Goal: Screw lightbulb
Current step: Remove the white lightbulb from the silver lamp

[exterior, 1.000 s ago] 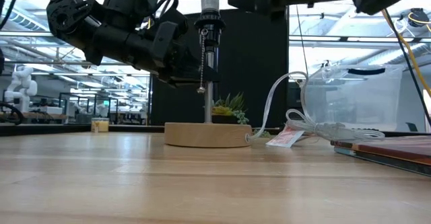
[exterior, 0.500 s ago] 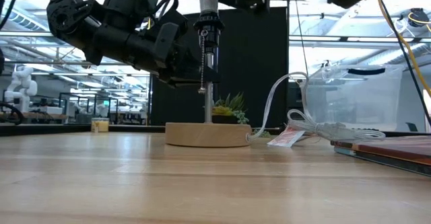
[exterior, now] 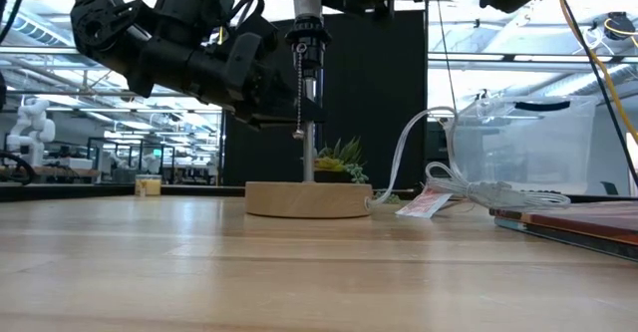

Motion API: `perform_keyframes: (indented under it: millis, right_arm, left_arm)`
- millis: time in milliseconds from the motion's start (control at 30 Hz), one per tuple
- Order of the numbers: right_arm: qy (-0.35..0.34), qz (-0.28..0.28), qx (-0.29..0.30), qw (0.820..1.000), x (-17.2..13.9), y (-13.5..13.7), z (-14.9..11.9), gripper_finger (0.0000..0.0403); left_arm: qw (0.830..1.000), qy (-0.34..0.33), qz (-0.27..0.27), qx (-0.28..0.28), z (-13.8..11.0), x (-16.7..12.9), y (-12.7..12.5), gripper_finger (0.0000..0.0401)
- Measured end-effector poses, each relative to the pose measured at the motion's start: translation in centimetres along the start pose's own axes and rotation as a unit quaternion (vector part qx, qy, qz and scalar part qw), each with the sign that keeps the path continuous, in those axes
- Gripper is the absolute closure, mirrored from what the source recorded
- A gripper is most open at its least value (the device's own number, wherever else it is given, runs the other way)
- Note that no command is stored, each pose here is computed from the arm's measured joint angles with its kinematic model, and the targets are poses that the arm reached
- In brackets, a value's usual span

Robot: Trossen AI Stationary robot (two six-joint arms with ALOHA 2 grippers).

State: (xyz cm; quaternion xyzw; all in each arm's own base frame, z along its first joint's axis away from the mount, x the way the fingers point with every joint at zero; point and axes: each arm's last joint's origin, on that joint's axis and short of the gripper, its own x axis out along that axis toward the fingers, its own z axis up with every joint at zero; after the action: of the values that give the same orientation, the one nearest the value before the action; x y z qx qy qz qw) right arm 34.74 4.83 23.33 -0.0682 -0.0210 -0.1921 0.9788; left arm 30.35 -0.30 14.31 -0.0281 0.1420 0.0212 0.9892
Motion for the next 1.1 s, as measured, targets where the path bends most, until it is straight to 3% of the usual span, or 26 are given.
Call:
perform_keyframes:
  millis: [333,800,967,1100]
  right_arm:
    - [0.029,0.039,-0.017,0.999,-0.3,-0.6,0.4,0.0201]
    - [0.052,0.184,-0.040,0.981,-0.1,-3.0,1.1,0.0202]
    - [0.039,0.262,-0.048,0.963,0.1,-3.6,1.0,0.0202]
    - [0.036,0.278,-0.048,0.959,0.4,-4.1,0.9,0.0202]
  left_arm:
    - [0.999,0.003,-0.039,0.005,0.0,0.0,-0.2,0.0355]
    - [0.993,0.012,-0.117,0.015,-0.1,-0.1,-0.7,0.0355]
    - [0.988,0.013,-0.152,0.022,-0.1,-0.1,-0.9,0.0355]
    - [0.987,0.013,-0.159,0.022,-0.1,-0.1,-0.9,0.0355]
